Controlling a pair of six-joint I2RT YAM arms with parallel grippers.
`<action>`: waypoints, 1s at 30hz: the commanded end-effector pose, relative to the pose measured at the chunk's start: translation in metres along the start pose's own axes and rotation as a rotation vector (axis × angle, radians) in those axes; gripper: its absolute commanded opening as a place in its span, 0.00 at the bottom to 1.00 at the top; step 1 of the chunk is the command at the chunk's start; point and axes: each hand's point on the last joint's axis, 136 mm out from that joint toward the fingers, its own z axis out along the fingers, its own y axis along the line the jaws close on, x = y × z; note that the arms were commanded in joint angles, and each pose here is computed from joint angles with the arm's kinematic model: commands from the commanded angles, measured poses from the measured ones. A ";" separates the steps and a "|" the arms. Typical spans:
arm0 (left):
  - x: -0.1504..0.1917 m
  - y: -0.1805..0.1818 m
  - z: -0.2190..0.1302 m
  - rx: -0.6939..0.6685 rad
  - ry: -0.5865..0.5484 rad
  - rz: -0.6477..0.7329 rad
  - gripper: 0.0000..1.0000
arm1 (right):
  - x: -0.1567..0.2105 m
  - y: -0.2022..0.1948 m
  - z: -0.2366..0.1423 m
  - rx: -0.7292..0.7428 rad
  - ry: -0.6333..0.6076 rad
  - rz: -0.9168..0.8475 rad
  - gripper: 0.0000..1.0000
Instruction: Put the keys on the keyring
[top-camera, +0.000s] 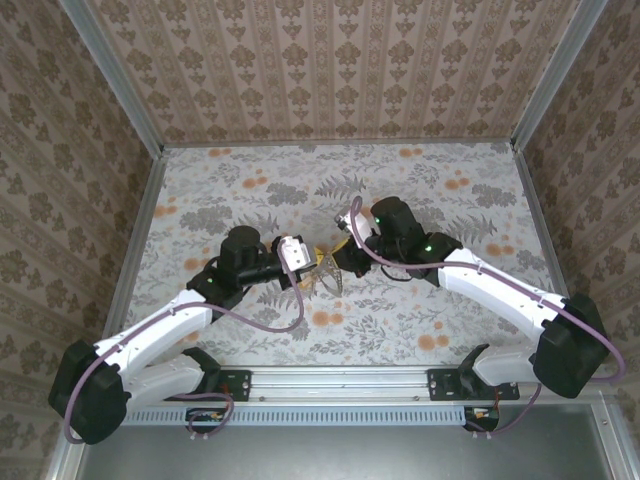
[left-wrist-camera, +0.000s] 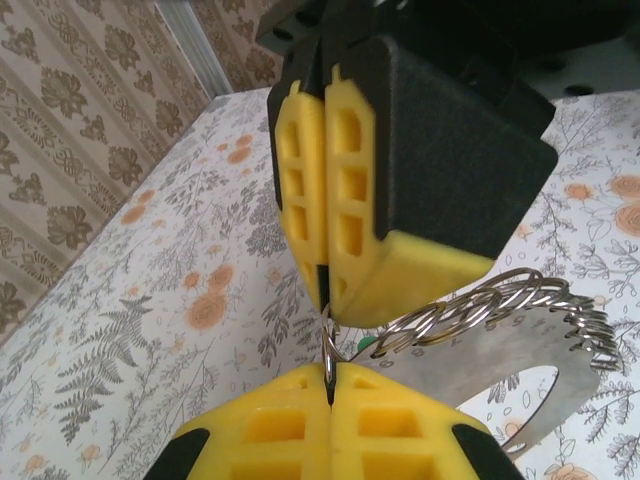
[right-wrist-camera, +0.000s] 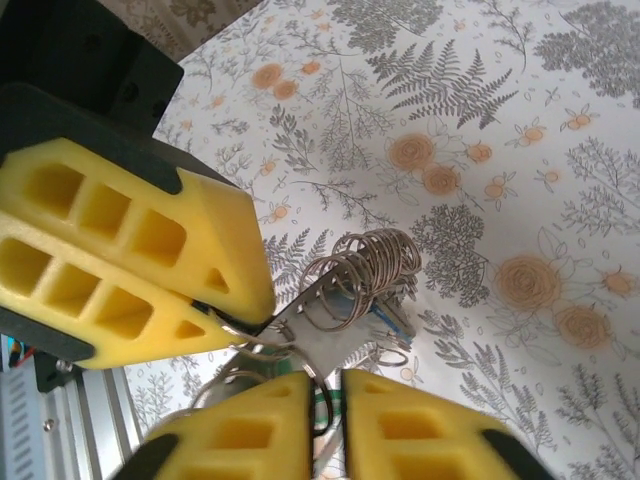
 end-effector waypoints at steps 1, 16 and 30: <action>-0.029 -0.002 -0.006 0.007 -0.119 0.040 0.00 | -0.001 0.002 -0.008 -0.039 -0.014 -0.039 0.23; -0.046 -0.027 -0.013 0.144 -0.215 0.113 0.00 | 0.017 0.034 -0.062 -0.099 -0.055 -0.797 0.31; -0.061 -0.042 -0.015 0.247 -0.277 0.166 0.00 | -0.009 0.058 -0.064 -0.201 -0.121 -0.849 0.27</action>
